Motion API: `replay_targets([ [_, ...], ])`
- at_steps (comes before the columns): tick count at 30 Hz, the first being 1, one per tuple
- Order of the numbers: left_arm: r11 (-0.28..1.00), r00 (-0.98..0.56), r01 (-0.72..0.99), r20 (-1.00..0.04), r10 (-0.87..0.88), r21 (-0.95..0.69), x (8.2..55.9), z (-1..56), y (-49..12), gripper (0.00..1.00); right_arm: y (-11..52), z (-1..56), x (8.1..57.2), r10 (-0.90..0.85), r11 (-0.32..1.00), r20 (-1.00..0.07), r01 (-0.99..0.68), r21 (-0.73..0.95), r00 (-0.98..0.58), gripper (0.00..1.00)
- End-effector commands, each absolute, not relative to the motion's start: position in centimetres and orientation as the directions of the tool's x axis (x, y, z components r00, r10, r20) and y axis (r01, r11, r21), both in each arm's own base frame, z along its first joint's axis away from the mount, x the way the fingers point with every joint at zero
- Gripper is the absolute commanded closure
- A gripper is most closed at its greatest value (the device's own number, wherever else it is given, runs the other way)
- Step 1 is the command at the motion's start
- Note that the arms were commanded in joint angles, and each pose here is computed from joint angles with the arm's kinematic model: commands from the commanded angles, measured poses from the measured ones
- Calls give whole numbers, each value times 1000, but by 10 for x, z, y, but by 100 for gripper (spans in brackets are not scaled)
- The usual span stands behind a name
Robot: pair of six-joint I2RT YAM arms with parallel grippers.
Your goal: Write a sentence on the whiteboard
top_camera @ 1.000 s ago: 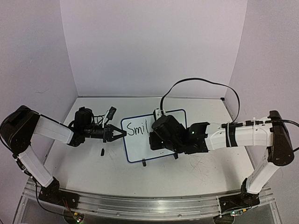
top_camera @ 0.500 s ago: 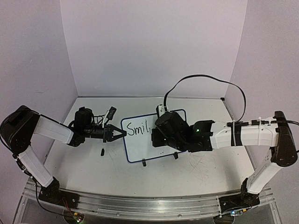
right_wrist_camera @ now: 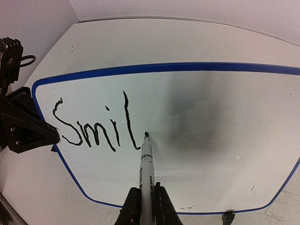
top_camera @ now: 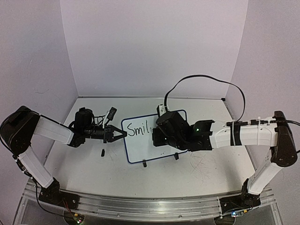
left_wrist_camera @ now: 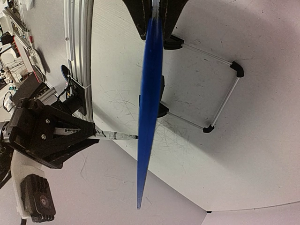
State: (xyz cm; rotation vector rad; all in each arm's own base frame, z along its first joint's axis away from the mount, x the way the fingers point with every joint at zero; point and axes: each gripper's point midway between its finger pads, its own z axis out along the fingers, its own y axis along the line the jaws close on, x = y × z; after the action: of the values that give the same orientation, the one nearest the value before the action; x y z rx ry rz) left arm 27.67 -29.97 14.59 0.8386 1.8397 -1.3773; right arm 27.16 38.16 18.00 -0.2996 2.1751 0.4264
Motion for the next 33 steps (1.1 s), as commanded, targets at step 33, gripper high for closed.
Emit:
replay_targets([
  [33, 233, -556, 819, -826, 98, -524, 283, 146, -303, 100, 364, 203, 293, 12, 948, -850, -265, 178, -527, 100],
])
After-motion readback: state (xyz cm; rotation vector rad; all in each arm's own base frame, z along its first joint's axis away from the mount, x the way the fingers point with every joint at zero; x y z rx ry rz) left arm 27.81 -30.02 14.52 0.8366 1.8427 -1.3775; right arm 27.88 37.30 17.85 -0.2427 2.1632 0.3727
